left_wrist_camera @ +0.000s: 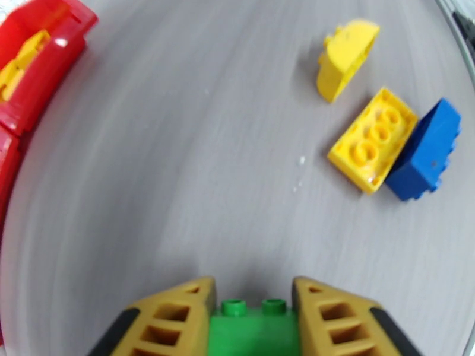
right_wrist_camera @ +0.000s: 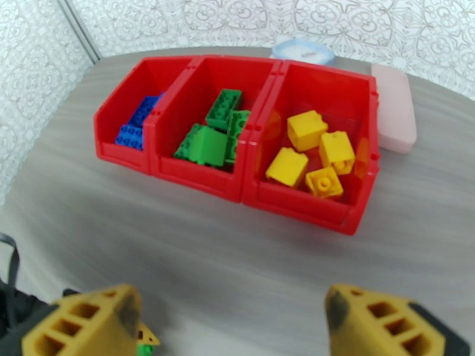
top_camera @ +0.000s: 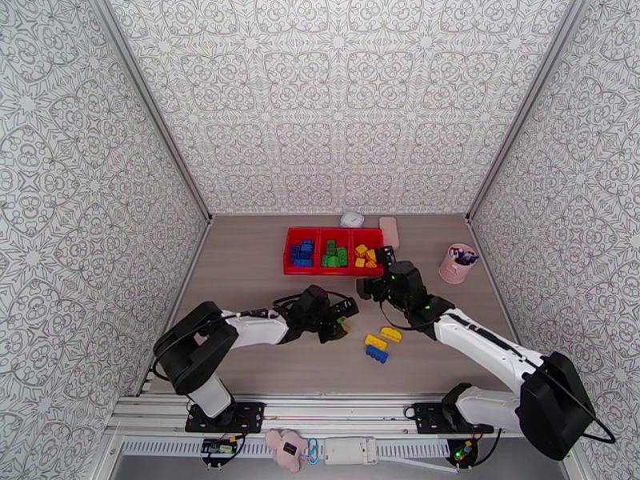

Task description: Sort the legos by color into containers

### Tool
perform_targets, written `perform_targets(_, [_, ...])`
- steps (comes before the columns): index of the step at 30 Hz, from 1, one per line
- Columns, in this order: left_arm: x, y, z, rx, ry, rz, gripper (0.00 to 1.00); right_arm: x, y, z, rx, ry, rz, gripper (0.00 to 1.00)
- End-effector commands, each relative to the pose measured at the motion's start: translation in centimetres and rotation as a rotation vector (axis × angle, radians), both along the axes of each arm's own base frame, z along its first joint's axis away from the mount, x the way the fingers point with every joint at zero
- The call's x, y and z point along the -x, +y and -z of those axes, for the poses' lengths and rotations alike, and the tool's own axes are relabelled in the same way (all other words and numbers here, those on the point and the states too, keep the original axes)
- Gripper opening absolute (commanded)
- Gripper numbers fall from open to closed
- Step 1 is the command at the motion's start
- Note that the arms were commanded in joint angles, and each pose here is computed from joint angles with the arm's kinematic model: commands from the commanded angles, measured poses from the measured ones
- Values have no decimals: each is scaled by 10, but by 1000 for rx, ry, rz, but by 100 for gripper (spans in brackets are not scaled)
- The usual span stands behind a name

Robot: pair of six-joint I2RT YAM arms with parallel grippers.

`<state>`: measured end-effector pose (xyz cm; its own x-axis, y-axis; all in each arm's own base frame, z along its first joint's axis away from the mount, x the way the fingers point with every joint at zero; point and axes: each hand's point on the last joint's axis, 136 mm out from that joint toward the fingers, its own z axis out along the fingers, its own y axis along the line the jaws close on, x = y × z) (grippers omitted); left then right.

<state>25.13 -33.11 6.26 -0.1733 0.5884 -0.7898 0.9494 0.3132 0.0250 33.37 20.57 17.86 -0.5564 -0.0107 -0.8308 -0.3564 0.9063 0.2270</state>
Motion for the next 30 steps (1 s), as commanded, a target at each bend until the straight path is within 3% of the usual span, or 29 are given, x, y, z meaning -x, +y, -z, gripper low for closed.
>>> perform_targets(1, [-13,-2,-34,121,-54,-54,22,11,2,5,-27,38,-29,85])
perform_targets(6, [-22,7,-63,211,-101,-115,21,17,5,6,-51,47,-50,86])
perform_targets(18, [-22,29,-105,293,-128,-200,17,28,24,1,-46,7,-174,88])
perform_targets(27, [-58,51,-145,321,-148,-450,13,40,44,-11,-69,-61,-249,88])
perform_targets(30, [-78,61,-151,293,-72,-605,12,40,43,-12,-77,-61,-231,89])
